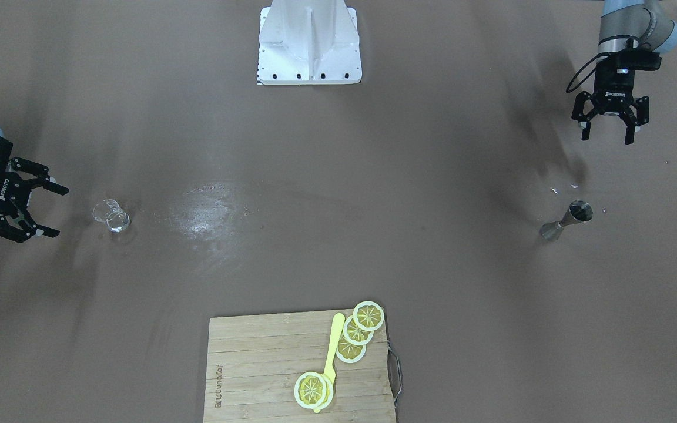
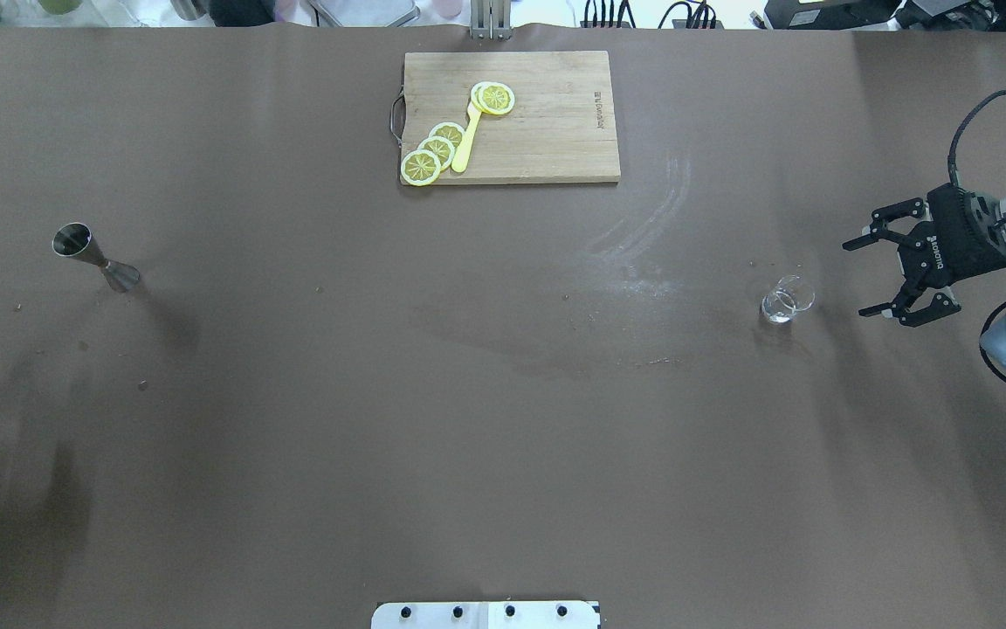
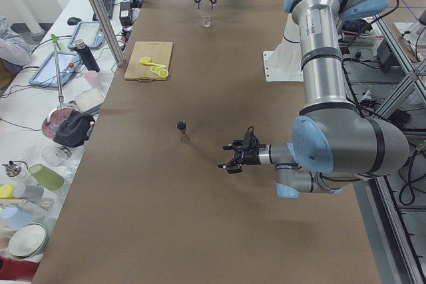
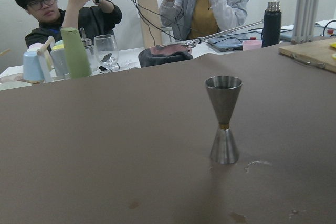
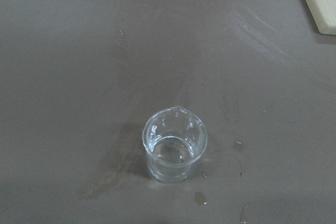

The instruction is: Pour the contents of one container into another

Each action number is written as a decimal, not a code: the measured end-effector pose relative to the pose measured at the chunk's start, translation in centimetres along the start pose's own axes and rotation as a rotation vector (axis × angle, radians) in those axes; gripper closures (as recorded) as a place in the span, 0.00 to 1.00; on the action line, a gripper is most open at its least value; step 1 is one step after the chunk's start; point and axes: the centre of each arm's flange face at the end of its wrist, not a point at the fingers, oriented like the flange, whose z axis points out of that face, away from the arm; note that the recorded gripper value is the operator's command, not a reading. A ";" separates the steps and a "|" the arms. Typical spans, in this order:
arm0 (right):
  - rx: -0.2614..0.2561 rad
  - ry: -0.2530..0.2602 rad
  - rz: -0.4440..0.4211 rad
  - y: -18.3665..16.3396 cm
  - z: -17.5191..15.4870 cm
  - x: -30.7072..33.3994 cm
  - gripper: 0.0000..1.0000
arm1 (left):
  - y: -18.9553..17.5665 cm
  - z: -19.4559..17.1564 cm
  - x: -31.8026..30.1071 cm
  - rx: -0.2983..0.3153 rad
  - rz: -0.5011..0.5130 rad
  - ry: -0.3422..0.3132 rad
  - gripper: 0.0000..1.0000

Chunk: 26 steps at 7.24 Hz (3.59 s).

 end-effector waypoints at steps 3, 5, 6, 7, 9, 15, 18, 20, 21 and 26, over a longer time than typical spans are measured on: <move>0.007 -0.012 -0.022 -1.2 2.6 0.9 0.00 | 0.9 1.7 1.3 0.104 0.006 -0.121 0.01; 0.012 -0.037 -0.030 -1.7 4.1 0.3 0.00 | -0.2 4.3 2.1 0.179 -0.008 -0.218 0.02; 0.013 -0.048 -0.033 -1.9 4.6 0.0 0.00 | -1.1 5.7 2.8 0.196 -0.043 -0.243 0.02; 0.014 -0.056 -0.034 -2.1 5.1 -0.1 0.00 | -1.7 6.9 4.2 0.194 -0.086 -0.243 0.02; 0.009 -0.057 -0.034 -2.2 6.0 0.4 0.01 | -1.9 8.8 8.1 0.159 -0.152 -0.210 0.02; 0.013 -0.068 -0.034 -3.2 7.4 1.2 0.23 | -3.1 12.6 11.9 0.134 -0.231 -0.236 0.12; 0.016 -0.076 -0.032 -3.2 7.4 1.1 0.56 | -4.0 13.5 12.6 0.134 -0.200 -0.247 0.02; 0.015 -0.073 -0.025 -2.9 6.8 1.2 0.93 | -4.3 14.8 13.6 0.124 -0.153 -0.271 0.02; 0.015 -0.065 -0.018 -2.6 5.9 1.7 1.00 | -4.4 15.7 13.7 0.124 -0.126 -0.301 0.02; 0.029 -0.011 0.033 -2.0 -2.1 5.6 1.00 | -6.0 19.9 14.5 0.165 -0.149 -0.354 0.24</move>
